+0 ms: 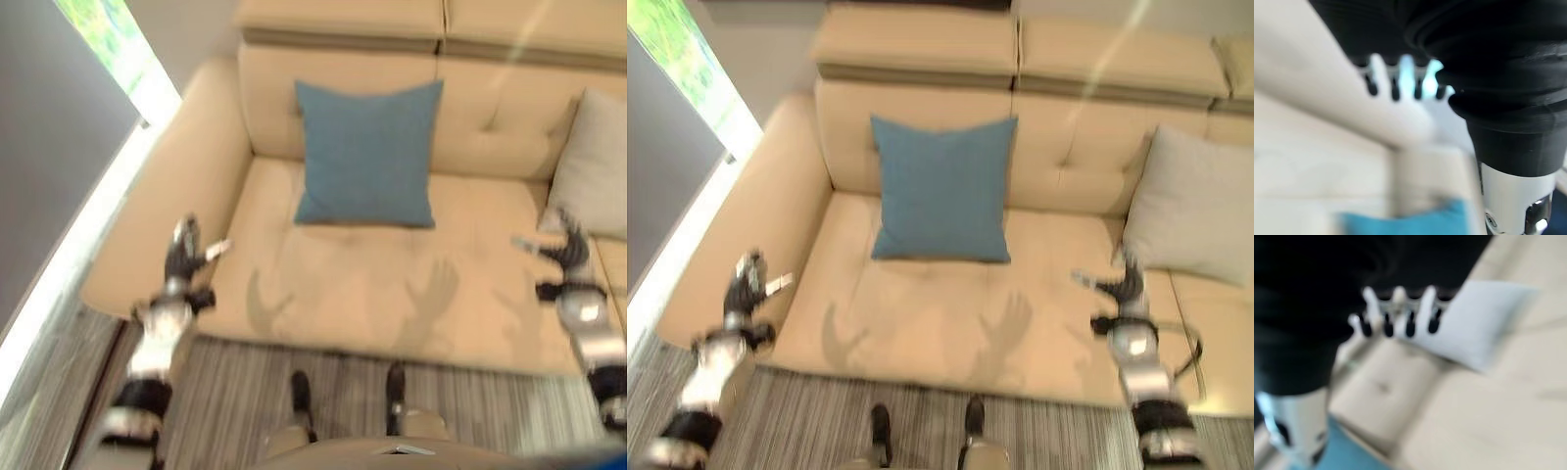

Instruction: Pick up all the scattered cushions and arrange them neatly on the sofa.

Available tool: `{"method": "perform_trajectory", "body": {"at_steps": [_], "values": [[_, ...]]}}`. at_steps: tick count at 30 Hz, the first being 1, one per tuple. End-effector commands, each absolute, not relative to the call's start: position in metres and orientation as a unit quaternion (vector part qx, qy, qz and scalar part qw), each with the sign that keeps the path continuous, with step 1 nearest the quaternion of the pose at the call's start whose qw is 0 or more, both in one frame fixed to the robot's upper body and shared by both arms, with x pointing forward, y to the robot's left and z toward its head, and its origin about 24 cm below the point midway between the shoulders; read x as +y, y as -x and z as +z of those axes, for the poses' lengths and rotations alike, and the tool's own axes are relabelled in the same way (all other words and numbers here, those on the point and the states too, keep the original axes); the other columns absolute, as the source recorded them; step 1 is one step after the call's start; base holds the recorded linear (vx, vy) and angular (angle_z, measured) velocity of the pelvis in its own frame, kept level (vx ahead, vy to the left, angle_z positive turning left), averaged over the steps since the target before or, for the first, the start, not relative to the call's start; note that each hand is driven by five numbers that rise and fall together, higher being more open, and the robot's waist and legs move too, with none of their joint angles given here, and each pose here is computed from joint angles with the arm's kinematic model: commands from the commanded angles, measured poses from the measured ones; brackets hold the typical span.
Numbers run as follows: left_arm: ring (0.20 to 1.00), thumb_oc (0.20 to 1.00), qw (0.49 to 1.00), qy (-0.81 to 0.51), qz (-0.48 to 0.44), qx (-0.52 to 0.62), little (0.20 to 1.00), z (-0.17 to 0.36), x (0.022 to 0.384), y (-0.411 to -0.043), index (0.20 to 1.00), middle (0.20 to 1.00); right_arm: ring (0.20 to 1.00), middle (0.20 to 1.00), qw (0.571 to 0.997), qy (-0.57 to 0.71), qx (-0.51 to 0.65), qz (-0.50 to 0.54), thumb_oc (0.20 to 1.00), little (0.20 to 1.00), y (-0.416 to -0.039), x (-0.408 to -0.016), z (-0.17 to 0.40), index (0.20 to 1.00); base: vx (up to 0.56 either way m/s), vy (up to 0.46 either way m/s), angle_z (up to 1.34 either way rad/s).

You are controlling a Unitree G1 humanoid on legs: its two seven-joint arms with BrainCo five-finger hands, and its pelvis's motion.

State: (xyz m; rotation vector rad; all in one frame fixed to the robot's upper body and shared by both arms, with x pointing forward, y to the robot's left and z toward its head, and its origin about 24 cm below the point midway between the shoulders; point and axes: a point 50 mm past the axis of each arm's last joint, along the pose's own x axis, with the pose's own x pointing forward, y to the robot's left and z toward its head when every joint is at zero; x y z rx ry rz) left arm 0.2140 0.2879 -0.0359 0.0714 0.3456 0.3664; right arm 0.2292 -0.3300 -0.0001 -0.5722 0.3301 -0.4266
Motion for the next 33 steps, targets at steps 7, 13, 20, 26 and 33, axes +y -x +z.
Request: {"method": "perform_trajectory", "body": {"at_steps": [7,13,20,26,33], "values": [[1.000,1.000,0.863,-0.090,0.142,0.476,1.000,-0.139,0.275,-0.102,1.000,1.000,1.000,1.000,0.898,0.269,0.331,-0.103,1.000,1.000,-0.177,-0.299,-0.083,1.000,-0.03,0.046,0.00],[1.000,1.000,0.813,-0.112,0.116,0.559,1.000,-0.156,0.265,-0.062,1.000,1.000,1.000,1.000,0.850,0.243,0.461,-0.082,1.000,1.000,-0.127,-0.285,-0.127,1.000,0.00,0.000,0.01],[1.000,1.000,0.819,-0.127,0.100,0.550,1.000,-0.155,0.260,-0.075,1.000,1.000,1.000,1.000,0.823,0.217,0.516,-0.095,1.000,1.000,-0.105,-0.282,-0.141,1.000,-0.04,-0.025,-0.01],[1.000,1.000,0.851,-0.121,0.067,0.507,1.000,-0.152,0.240,-0.109,1.000,1.000,1.000,1.000,0.830,0.234,0.497,-0.093,1.000,1.000,-0.126,-0.288,-0.132,1.000,-0.19,0.169,-0.86],[1.000,1.000,0.856,-0.178,0.040,0.483,1.000,-0.142,0.249,-0.132,1.000,1.000,1.000,1.000,0.834,0.246,0.489,-0.072,1.000,1.000,-0.139,-0.275,-0.133,1.000,-0.27,0.183,-1.53]]}}
